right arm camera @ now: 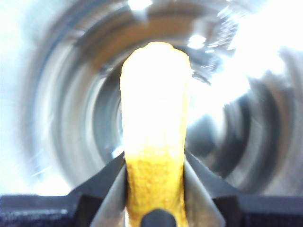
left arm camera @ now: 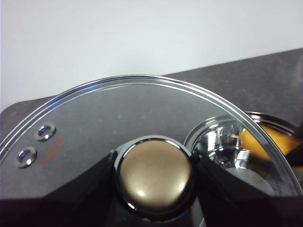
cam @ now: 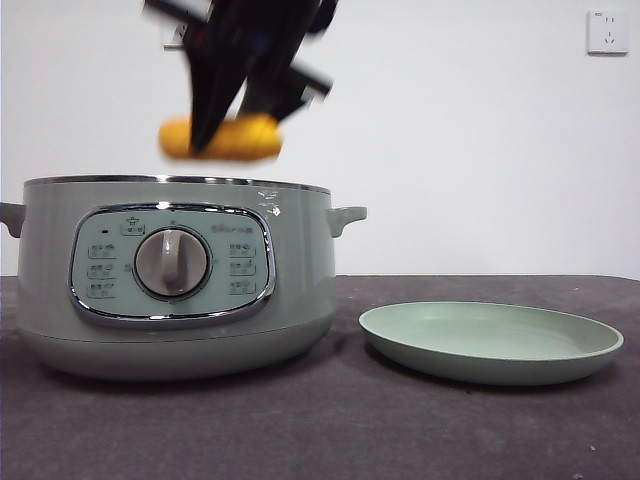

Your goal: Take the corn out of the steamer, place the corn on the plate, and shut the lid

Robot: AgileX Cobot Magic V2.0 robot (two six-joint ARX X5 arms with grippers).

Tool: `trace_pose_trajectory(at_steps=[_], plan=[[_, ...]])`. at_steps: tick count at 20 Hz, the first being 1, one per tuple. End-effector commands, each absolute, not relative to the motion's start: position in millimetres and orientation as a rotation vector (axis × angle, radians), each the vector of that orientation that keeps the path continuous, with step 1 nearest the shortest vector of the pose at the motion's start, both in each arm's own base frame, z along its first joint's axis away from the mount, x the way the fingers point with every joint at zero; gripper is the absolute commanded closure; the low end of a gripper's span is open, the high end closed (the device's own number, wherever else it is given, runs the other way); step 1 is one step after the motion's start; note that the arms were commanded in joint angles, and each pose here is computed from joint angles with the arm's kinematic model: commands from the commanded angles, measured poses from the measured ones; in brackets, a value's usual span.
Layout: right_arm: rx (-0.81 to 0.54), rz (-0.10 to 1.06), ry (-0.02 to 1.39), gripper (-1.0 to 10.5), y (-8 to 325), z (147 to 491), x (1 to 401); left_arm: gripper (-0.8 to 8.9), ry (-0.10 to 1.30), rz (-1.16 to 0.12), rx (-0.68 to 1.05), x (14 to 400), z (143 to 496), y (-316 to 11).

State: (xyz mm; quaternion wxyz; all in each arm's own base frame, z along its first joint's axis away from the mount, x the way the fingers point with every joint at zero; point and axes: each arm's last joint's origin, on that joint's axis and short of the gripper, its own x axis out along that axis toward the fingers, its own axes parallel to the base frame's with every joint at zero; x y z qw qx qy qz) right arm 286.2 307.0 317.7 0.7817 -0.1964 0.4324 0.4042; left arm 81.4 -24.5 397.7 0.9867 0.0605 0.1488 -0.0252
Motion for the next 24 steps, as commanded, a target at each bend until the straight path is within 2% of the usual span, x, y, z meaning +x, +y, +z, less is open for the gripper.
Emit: trace_pose_trajectory(at_steps=[1,3,5,8,12,14,17,24], plan=[[-0.423,0.831,0.972,9.6,282,335,282,8.22,0.253,-0.055,0.097,94,405,-30],[-0.425,0.753,1.003,9.6,252,354,279,8.22,0.263,-0.101,0.097,109,405,-38],[-0.445,0.595,1.061,9.6,224,360,281,8.22,0.269,-0.15,0.091,122,404,-45],[-0.41,0.448,1.216,9.6,185,353,294,8.22,0.275,-0.206,0.084,136,402,-53],[-0.341,0.322,1.334,9.6,145,328,305,8.22,0.301,-0.226,0.086,147,398,-59],[-0.339,0.293,1.406,9.6,134,305,303,8.22,0.309,-0.235,0.087,150,397,-60],[-0.325,0.286,1.421,9.6,126,269,293,8.22,0.301,-0.235,0.084,152,397,-61],[-0.274,0.302,1.267,9.6,133,220,284,8.22,0.285,-0.236,0.074,155,398,-63]])
